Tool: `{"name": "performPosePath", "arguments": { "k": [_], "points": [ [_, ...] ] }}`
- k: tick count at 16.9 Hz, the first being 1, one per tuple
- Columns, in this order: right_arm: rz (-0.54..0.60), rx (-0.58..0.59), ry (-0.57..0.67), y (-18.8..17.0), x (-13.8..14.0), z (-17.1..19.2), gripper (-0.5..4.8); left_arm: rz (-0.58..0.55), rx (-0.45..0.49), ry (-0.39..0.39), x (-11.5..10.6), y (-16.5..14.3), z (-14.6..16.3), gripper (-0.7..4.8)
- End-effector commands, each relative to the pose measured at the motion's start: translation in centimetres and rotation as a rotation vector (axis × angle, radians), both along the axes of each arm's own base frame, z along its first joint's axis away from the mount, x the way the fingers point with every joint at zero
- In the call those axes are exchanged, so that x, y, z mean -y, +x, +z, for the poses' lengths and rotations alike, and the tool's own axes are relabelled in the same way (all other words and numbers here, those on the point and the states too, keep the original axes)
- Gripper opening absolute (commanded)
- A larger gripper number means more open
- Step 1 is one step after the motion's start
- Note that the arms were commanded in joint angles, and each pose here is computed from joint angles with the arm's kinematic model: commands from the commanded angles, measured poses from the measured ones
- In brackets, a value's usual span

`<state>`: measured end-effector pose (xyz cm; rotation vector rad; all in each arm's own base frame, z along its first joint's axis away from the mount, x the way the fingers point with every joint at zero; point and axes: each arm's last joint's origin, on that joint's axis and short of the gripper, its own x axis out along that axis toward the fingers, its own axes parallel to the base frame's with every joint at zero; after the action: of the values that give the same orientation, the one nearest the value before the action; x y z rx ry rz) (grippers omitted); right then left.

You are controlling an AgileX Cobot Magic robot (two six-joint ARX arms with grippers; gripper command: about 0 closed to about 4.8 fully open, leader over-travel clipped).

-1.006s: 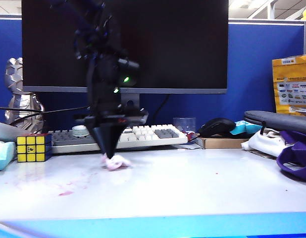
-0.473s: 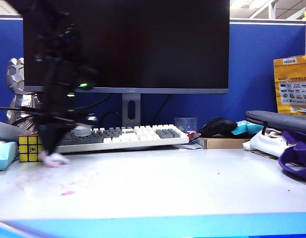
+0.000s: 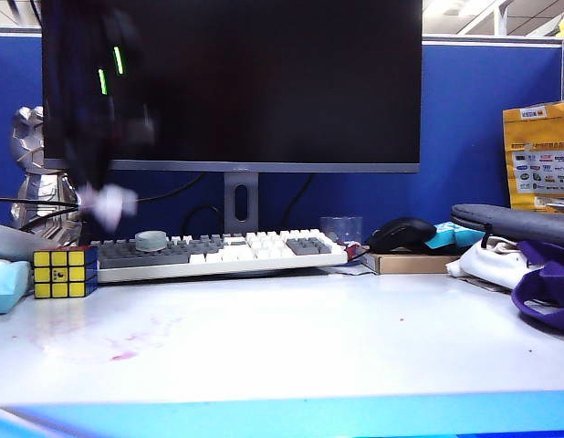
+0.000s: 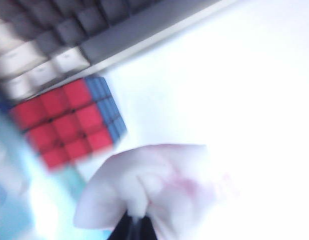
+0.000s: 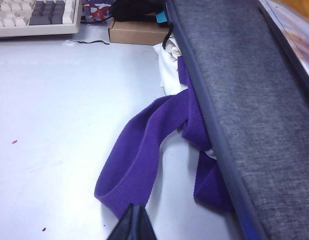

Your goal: Use the wet wipes on the table to wipe the cherry juice off the table, then put the wipes back on the table.

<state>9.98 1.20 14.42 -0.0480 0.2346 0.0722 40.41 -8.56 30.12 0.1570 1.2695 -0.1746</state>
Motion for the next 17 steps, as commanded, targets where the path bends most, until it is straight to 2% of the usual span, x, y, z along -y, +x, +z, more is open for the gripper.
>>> {"name": "performPosePath", "arguments": {
  "k": [1,3,5,6,9,10,12,17],
  "points": [
    [-0.002,0.009,0.002,0.0,0.0,0.0,-0.01,-0.016,0.001,-0.092,0.2,-2.7,2.6,-0.05],
    [-0.002,0.009,0.002,0.0,0.0,0.0,-0.01,-0.056,-0.010,-0.092,1.6,-5.0,3.0,-0.05],
    [-0.002,0.009,0.002,0.0,0.0,0.0,-0.01,-0.098,-0.053,-0.088,3.7,-6.7,1.4,-0.05],
    [-0.002,0.009,0.002,0.0,0.0,0.0,-0.01,-0.108,-0.068,-0.088,4.8,-7.3,-0.1,-0.05],
    [-0.002,0.009,0.002,0.0,0.0,0.0,-0.01,-0.083,-0.042,-0.103,5.1,-7.0,-5.4,-0.05],
    [-0.002,0.009,0.002,0.0,0.0,0.0,-0.01,-0.065,-0.022,-0.096,4.9,-6.9,-6.7,-0.05],
    [-0.002,0.009,0.002,0.0,0.0,0.0,-0.01,-0.003,0.013,-0.060,3.0,-6.5,-9.3,-0.05],
    [-0.002,0.009,0.002,0.0,0.0,0.0,-0.01,0.079,-0.076,0.029,-0.6,-5.0,-13.5,-0.05]
  ]
}}
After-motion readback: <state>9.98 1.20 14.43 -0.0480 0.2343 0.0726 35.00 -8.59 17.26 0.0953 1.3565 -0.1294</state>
